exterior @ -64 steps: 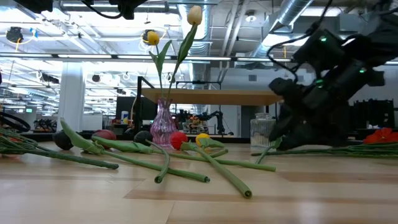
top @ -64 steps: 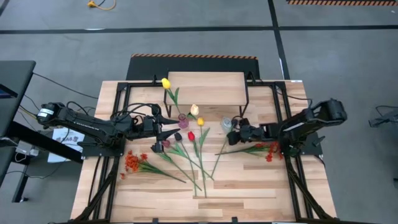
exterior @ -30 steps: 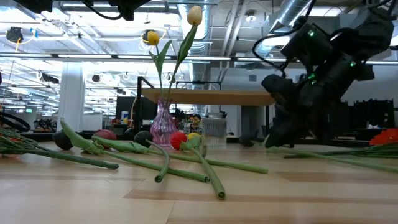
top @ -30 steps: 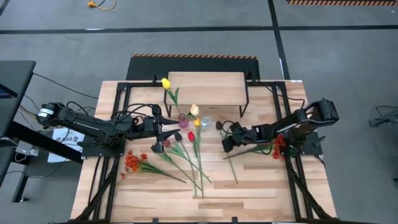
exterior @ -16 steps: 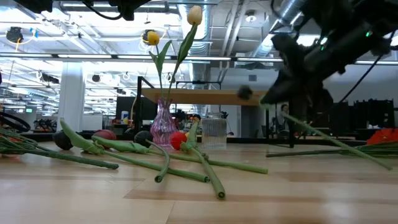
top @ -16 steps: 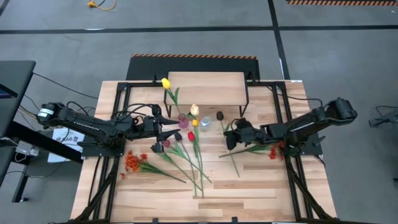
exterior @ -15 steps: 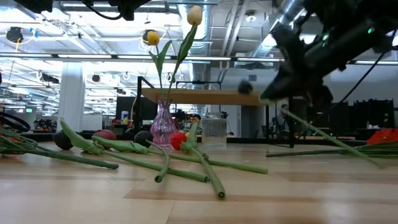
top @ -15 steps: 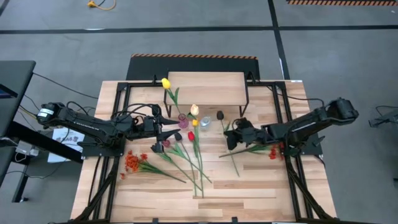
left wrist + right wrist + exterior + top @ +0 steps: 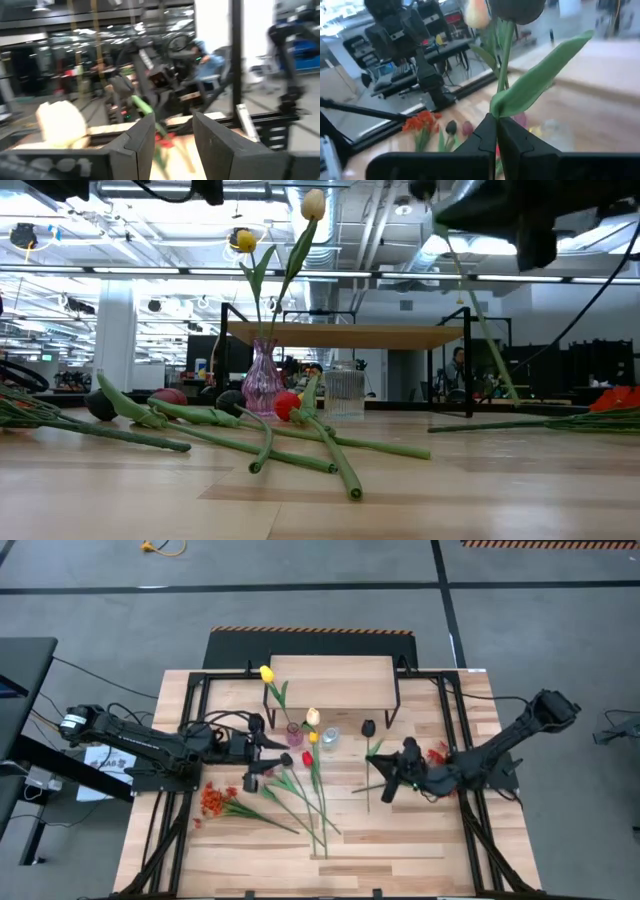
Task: Pick and place flowers into a vace then onto a shelf
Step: Put the top black tulip into the purple vase
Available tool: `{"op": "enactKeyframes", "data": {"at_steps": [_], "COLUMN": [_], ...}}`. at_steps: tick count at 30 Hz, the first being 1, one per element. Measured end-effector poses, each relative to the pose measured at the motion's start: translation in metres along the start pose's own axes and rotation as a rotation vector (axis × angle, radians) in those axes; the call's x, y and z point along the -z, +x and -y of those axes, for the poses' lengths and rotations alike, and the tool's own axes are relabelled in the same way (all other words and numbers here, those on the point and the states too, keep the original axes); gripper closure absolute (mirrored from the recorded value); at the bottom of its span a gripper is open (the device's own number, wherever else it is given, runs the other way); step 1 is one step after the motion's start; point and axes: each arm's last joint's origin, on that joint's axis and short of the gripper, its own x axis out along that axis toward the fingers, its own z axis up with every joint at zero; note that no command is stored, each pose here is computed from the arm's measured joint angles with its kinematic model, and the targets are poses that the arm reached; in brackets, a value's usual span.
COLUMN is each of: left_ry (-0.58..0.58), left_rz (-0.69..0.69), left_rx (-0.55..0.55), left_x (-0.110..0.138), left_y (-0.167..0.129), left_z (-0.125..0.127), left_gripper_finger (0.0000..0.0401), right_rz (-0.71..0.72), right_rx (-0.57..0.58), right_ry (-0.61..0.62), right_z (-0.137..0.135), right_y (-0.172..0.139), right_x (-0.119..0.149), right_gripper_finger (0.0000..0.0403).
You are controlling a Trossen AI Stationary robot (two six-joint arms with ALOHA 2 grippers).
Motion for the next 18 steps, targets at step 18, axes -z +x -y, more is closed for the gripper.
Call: {"op": "enactKeyframes", "data": {"at_steps": [18], "left_ry": [-0.001], "left_rz": [0.126], "left_rx": [0.157], "left_x": [-0.002], "left_y": [0.008], "left_z": [0.02], "left_gripper_finger": [0.0279], "right_rz": [0.312], "right_rx": [-0.461], "right_ry": [-0.231], "right_z": [-0.041], "right_y": [0.002], "right_x": [0.01], "right_gripper_finger": [0.0402]}}
